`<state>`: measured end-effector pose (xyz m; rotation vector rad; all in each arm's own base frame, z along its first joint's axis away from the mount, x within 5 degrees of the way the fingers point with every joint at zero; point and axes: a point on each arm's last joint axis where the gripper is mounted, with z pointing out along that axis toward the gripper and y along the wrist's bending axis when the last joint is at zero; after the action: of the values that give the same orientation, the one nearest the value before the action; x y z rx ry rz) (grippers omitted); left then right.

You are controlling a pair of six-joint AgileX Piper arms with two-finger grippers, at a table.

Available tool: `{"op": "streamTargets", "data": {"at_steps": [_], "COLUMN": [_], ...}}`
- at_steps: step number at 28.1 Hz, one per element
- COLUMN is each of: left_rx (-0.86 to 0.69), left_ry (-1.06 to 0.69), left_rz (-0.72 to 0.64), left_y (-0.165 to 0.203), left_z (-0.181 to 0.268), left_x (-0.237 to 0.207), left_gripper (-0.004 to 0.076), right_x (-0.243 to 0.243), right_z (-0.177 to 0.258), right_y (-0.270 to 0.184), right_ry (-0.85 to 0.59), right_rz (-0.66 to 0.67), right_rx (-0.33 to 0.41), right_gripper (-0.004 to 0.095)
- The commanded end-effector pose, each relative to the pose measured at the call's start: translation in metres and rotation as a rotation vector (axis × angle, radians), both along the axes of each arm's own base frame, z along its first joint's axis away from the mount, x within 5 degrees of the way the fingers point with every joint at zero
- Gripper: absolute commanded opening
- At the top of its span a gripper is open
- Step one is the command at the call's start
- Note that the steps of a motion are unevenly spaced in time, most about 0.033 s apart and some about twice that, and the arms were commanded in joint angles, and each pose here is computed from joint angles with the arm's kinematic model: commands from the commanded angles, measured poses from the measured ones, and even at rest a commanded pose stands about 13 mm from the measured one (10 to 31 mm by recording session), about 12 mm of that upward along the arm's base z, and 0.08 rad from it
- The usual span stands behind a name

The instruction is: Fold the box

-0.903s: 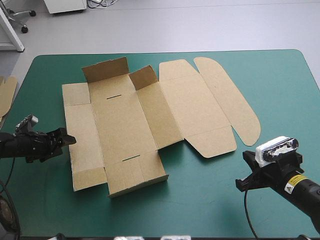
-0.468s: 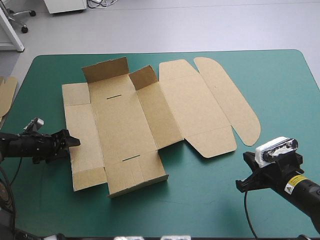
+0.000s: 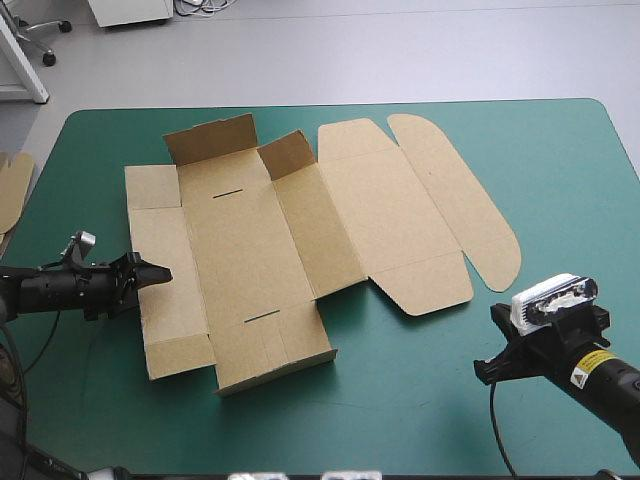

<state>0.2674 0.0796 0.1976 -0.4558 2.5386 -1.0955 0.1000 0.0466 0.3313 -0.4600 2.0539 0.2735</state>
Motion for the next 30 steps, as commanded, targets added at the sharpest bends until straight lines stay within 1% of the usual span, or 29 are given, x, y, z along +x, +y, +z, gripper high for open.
{"op": "streamTargets", "data": {"at_steps": [1, 7, 10, 16, 18, 24, 28, 30], "left_rx": [-0.047, -0.042, -0.021, -0.016, -0.021, -0.041, -0.045, -0.047], "left_ry": [-0.069, -0.085, -0.088, -0.09, -0.093, -0.102, -0.113, -0.142], "left_rz": [-0.016, -0.115, -0.119, -0.106, -0.101, -0.088, -0.086, -0.089], "left_y": [-0.005, -0.024, -0.026, -0.026, -0.026, -0.026, -0.027, -0.027], "left_z": [0.017, 0.017, 0.016, 0.016, 0.016, 0.018, 0.018, 0.02], "left_x": [0.005, 0.008, 0.009, 0.011, 0.011, 0.012, 0.013, 0.014], "left_gripper": [0.0477, 0.041, 0.0382, 0.0375, 0.0356, 0.0203, 0.0183, 0.0152], "right_x": [0.004, 0.004, 0.004, 0.004, 0.004, 0.004, 0.004, 0.004], "right_z": [0.015, 0.016, 0.017, 0.017, 0.017, 0.017, 0.017, 0.017], "right_y": [0.0, 0.0, 0.0, 0.0, 0.0, 0.0, 0.0, 0.0], "right_ry": [-0.093, -0.099, -0.101, -0.099, -0.099, -0.097, -0.097, -0.096], "right_rz": [-0.01, -0.015, -0.021, -0.026, -0.026, -0.028, -0.028, -0.029], "right_rx": [0.033, 0.043, 0.057, 0.066, 0.066, 0.071, 0.071, 0.072], "right_gripper": [-0.0034, -0.0034, -0.0034, -0.0034, -0.0034, -0.0034, -0.0034, -0.0034]}}
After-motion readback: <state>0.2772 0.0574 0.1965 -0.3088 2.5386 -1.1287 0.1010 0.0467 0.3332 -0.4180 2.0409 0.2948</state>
